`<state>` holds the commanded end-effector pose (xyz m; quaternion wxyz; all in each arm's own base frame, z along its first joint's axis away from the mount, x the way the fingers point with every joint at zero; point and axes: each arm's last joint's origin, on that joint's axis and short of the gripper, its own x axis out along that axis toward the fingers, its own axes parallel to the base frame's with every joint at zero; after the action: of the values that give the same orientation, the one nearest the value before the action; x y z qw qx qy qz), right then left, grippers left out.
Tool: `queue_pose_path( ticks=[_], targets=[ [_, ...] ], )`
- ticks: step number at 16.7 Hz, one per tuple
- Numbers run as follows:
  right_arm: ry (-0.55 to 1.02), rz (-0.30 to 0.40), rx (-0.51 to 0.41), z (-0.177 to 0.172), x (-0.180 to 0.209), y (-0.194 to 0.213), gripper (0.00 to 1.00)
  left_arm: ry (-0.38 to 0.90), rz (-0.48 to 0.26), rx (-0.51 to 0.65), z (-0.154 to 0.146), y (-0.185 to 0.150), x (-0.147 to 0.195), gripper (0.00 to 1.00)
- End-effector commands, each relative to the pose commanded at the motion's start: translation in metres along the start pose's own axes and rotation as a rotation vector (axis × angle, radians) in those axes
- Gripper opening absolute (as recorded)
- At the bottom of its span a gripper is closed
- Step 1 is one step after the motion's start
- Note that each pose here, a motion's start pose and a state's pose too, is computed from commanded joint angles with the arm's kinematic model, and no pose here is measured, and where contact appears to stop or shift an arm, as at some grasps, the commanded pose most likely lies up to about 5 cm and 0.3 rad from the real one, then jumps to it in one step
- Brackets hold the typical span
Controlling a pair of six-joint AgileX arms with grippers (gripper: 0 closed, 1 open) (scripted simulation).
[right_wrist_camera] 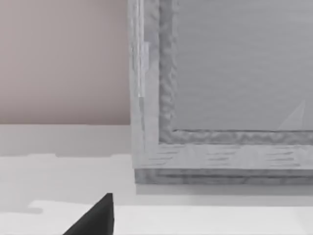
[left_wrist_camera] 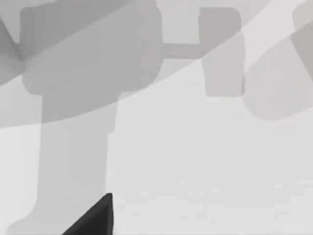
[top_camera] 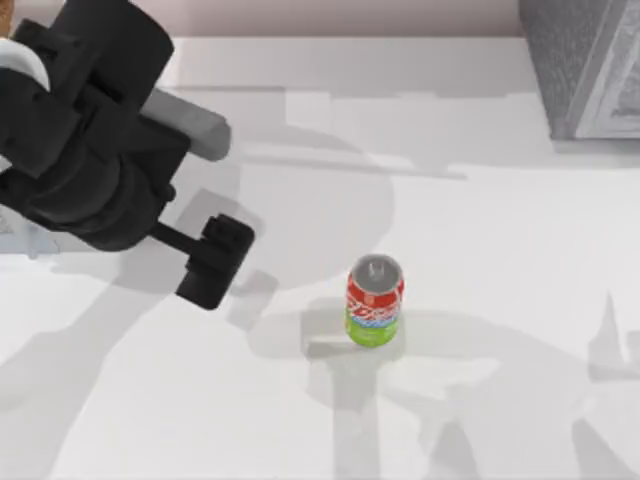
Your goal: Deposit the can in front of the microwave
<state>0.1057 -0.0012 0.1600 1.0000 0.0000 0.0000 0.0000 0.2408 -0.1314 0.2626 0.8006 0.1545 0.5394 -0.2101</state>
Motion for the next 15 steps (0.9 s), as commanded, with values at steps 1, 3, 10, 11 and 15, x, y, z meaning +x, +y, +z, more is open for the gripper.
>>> queue_pose_path(
  ticks=[1,3,10,11,15],
  targets=[
    [0.0,0.0,0.0,0.0,0.0,0.0,1.0,0.06,-0.013,0.03,0.017,-0.009,0.007,1.0],
    [0.0,0.0,0.0,0.0,0.0,0.0,1.0,0.164,-0.033,0.088,0.049,-0.029,0.025,1.0],
    [0.0,0.0,0.0,0.0,0.0,0.0,1.0,0.353,-0.066,0.233,0.118,-0.102,0.08,1.0],
    [0.0,0.0,0.0,0.0,0.0,0.0,1.0,0.362,-0.069,0.245,0.123,-0.11,0.085,1.0],
    [0.0,0.0,0.0,0.0,0.0,0.0,1.0,0.375,-0.074,0.27,0.132,-0.127,0.095,1.0]
  ],
)
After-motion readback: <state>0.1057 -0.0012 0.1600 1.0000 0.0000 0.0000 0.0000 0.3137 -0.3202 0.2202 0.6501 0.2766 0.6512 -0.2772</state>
